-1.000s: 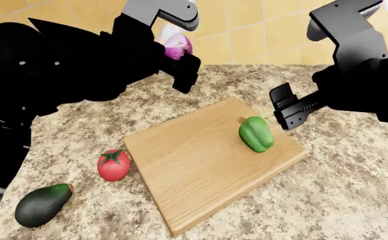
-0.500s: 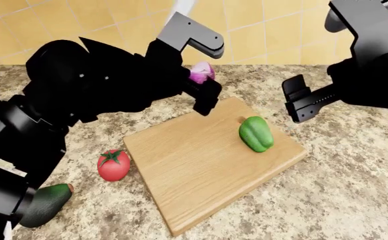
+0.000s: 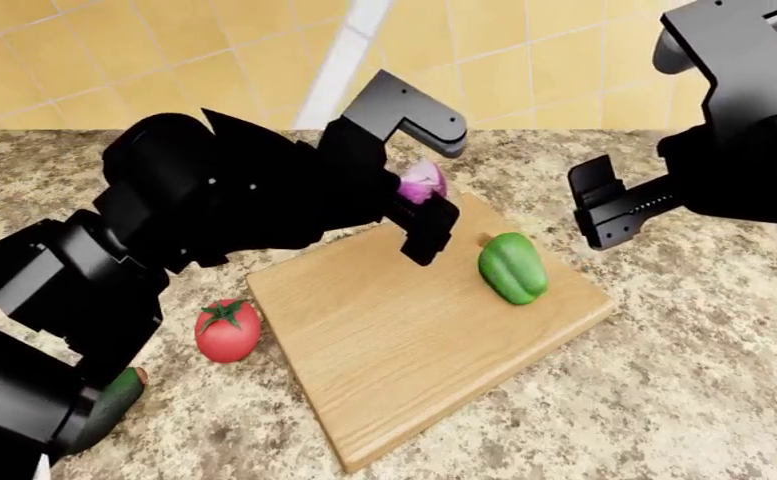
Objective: Place the avocado, onion, tomato and bell pepper on the cutting board.
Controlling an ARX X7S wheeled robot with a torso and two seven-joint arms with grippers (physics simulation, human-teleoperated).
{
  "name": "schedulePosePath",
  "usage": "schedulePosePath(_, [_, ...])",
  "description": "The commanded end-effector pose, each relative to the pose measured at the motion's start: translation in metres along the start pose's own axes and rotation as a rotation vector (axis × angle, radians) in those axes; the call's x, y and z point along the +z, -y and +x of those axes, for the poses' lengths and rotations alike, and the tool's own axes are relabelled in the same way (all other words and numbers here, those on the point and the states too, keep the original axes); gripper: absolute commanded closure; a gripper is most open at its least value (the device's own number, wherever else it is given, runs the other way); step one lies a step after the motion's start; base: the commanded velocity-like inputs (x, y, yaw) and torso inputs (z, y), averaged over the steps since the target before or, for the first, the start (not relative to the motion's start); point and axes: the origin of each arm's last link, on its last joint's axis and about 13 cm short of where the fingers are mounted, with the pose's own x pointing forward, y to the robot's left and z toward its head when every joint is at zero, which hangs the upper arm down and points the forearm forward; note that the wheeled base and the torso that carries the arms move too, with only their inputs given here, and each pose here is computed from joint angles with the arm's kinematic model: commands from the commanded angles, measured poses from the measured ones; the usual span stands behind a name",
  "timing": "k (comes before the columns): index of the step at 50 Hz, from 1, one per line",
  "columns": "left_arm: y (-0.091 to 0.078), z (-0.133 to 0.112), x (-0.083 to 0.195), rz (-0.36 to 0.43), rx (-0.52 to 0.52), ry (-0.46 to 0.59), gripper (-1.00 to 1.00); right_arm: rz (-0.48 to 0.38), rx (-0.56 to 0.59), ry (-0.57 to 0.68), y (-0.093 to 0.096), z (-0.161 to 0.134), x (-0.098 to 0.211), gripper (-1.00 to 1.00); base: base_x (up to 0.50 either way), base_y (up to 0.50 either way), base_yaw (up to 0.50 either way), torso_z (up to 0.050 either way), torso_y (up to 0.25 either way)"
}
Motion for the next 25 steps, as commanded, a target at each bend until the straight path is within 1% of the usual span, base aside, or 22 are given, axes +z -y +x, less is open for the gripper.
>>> schedulePosePath(1, [0.0022,0.0034,-0.0016,-0.007,-0.014,-0.006,1.0,0.002,0.0,-0.01,-0.0001,0.0039,-0.0037,-1.0,0.0,0.0,0.0,0.0,0.0])
schedulePosePath(12, [0.0035,0.0026,-0.0052,-0.018,-0.022,-0.028,1.0,-0.003,0.001,-0.014,-0.0011,0.006,-0.0043,-1.0,0.0,0.0,0.0,0.0,0.0])
schedulePosePath(18, [0.004,-0.0021,-0.0052,-0.026,-0.026,-0.027,1.0,-0.005,0.003,-0.017,-0.0023,0.0076,-0.0051,-1.0,0.0,0.0,0.0,0.0,0.002])
schedulePosePath(25, [0.0039,-0.002,-0.005,-0.027,-0.025,-0.027,1.0,-0.008,0.003,-0.019,-0.0027,0.0083,-0.0053,-1.0,0.0,0.0,0.0,0.0,0.0])
